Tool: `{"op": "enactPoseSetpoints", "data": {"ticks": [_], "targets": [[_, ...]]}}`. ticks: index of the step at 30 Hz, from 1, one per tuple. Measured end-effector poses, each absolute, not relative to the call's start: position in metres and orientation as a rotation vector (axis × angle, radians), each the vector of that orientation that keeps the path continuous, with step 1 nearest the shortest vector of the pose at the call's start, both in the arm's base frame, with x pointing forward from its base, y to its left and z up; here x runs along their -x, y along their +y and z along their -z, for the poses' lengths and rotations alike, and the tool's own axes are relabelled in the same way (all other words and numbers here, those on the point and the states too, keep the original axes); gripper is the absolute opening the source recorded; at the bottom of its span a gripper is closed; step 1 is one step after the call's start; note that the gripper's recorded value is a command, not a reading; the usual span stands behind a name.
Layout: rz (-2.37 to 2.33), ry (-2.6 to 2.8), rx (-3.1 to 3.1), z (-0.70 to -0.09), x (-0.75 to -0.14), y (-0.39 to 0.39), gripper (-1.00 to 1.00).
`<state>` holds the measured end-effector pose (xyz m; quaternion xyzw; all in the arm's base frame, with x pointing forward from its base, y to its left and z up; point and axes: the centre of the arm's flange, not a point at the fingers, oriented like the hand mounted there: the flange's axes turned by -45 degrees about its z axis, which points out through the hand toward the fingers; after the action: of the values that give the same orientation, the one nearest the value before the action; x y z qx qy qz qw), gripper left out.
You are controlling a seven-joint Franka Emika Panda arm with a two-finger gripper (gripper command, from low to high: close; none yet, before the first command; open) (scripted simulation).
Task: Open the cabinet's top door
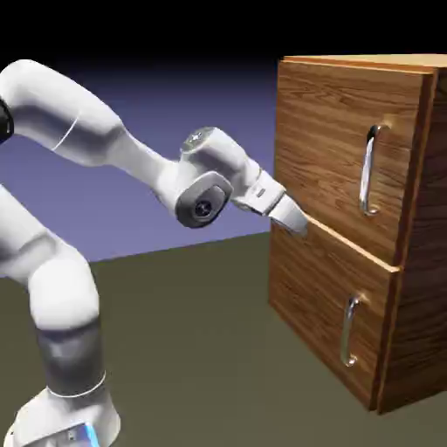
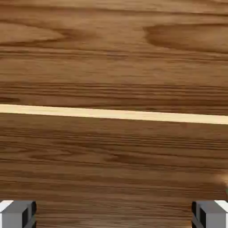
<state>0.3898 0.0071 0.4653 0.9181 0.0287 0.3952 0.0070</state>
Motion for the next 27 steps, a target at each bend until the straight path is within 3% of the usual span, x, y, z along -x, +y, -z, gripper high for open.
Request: {"op": "enactPoseSetpoints", "data": {"ticks": [27], "targets": [[-1.724, 0.158, -2.581, -0.574, -0.368, 0.012, 0.0]]}}
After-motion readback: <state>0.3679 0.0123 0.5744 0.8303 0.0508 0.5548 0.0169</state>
